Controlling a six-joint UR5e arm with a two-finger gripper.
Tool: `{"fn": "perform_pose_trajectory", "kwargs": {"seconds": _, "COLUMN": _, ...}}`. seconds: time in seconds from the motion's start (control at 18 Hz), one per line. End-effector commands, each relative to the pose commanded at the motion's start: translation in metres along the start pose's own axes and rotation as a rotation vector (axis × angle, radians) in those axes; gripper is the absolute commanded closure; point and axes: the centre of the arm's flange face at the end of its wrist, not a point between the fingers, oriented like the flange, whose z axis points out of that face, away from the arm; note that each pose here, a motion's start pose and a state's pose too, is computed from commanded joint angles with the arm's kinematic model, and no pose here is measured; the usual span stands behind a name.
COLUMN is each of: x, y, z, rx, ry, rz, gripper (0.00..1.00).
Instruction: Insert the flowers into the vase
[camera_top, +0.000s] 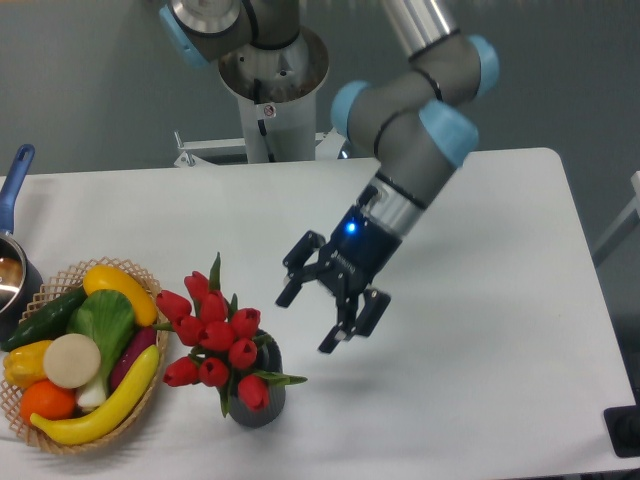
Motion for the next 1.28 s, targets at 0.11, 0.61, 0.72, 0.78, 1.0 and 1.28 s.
{"fn": "perform_pose_trajectory", "kwargs": {"seconds": 0.11, "x": 0.0, "y": -0.01, "z": -0.031, "rx": -0.117, "ry": -0.078, "rz": 0.005, "gripper": 0.0}}
{"fn": "perform_pose_trajectory", "kwargs": {"seconds": 0.61, "x": -0.016, "y": 0.011, "z": -0.111, "rx": -0.421, "ry": -0.134, "rz": -0.033, "gripper": 0.0}}
{"fn": "perform_pose_trajectory", "kwargs": {"seconds": 0.72, "x": -0.013, "y": 0.015, "z": -0.122, "rx": -0.463, "ry": -0.069, "rz": 0.026, "gripper": 0.0}}
{"fn": "perform_pose_trajectory", "kwargs": {"seconds": 0.78, "x": -0.012, "y": 0.02, "z": -0.129, "rx": -0.484, "ry": -0.046, "rz": 0.071, "gripper": 0.0}}
{"fn": "perform_pose_trajectory", "kwargs": {"seconds": 1.0, "x": -0.009, "y": 0.042, "z": -0.16, "rx": -0.514, "ry": 0.005, "rz": 0.129, "gripper": 0.0}}
{"fn": "perform_pose_trajectory", "kwargs": {"seconds": 1.28, "x": -0.005, "y": 0.041, "z": -0.16, "rx": -0.506, "ry": 0.016, "rz": 0.127, "gripper": 0.0}}
